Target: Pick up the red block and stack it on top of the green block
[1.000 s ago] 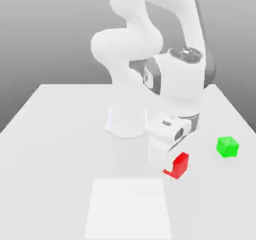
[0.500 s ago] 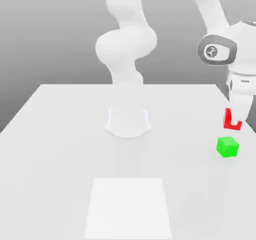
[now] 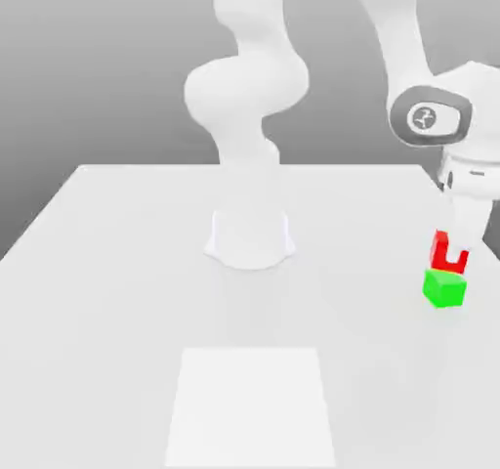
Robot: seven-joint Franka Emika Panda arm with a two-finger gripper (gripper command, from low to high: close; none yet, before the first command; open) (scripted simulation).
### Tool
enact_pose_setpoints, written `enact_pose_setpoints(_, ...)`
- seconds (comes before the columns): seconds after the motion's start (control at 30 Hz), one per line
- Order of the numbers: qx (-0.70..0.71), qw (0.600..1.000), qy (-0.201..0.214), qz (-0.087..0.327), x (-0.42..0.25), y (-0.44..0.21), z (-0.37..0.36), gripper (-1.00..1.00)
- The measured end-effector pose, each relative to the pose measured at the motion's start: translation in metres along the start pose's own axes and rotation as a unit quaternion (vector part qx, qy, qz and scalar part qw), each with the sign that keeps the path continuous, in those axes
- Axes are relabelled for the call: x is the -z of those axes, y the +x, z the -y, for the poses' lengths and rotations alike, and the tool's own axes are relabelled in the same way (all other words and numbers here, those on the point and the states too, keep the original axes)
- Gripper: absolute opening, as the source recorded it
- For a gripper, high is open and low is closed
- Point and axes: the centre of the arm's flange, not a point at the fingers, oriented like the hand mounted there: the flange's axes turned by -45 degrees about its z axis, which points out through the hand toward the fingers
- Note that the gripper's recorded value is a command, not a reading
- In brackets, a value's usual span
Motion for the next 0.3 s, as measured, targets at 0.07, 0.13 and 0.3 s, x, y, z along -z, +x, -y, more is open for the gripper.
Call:
enact_pose_setpoints(0.07,0.001,1.000,-0.001,0.003,-0.005,0.000,0.001,-1.00)
enact_pose_setpoints(0.13,0.002,1.000,0.000,0.005,-0.010,-0.001,0.001,-1.00)
enact_pose_setpoints(0.3,0.004,1.000,0.006,0.008,-0.022,-0.002,0.005,-1.00)
